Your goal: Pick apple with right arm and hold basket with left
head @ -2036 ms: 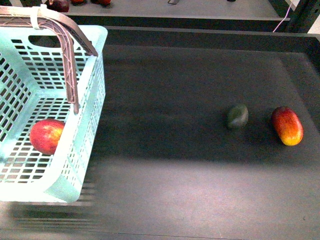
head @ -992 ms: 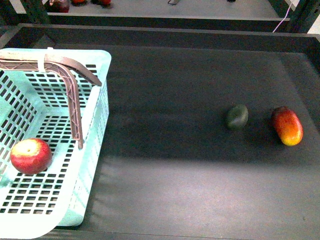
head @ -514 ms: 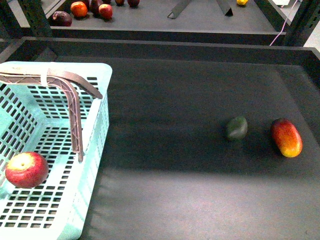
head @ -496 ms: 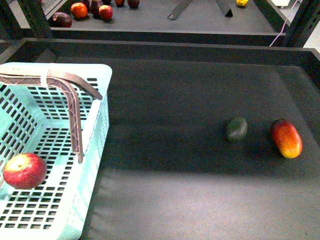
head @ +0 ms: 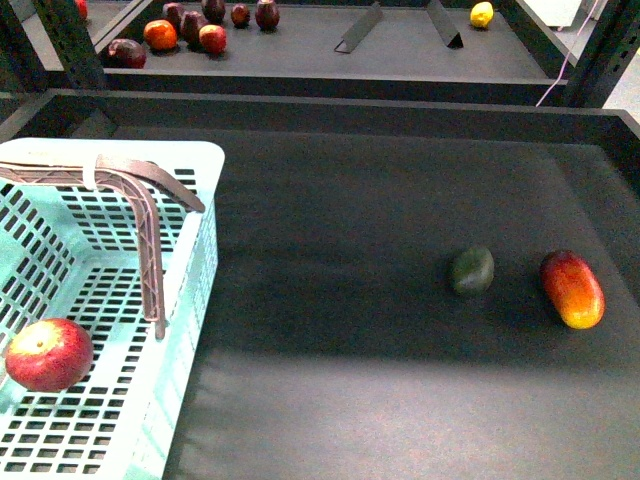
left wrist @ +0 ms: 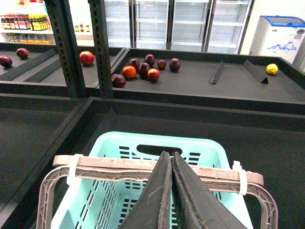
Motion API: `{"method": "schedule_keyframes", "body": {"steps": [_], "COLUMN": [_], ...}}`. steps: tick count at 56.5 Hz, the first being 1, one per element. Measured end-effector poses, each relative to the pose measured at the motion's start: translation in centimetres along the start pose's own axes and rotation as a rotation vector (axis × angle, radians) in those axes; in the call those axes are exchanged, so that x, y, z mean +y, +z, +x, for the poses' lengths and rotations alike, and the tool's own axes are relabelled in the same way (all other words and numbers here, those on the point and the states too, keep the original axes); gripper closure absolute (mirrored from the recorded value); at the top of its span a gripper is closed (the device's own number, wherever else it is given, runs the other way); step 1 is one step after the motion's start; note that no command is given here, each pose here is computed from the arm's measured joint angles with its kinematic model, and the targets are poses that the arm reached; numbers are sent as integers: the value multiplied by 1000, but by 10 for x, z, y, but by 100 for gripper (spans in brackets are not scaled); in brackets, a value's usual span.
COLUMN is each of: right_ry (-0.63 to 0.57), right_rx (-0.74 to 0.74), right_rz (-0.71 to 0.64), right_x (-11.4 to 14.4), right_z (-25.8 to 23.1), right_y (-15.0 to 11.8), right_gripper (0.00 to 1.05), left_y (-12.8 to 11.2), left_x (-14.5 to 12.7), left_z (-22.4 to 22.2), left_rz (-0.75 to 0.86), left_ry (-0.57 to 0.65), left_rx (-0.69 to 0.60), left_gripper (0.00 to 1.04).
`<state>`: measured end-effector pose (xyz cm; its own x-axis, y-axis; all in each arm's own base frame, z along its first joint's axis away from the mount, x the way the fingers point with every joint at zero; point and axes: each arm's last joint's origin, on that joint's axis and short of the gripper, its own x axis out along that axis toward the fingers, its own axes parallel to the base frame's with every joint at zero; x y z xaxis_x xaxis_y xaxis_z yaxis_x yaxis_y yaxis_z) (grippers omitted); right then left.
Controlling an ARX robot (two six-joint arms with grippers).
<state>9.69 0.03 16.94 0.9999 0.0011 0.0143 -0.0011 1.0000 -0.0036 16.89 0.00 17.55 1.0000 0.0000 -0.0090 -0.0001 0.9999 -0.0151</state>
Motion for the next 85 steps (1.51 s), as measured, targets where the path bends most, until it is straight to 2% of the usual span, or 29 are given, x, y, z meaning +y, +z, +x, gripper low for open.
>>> {"method": "schedule_keyframes", "body": {"steps": [13,42,85], "right_ry": [0,0,0], "right_rx": [0,0,0], "right_rz": [0,0,0], "right_x": [0,0,0], "right_z": [0,0,0], "right_y": [0,0,0], "right_gripper": [9,9,9], "left_y": [-14,-5,-5], "left_x": [0,0,0], "left_z": [-17,-42,-60], "left_rz": [1,4,4], "left_ry": [0,0,0], "left_rx": [9,-21,-25], "left_gripper": [102,102,102]}}
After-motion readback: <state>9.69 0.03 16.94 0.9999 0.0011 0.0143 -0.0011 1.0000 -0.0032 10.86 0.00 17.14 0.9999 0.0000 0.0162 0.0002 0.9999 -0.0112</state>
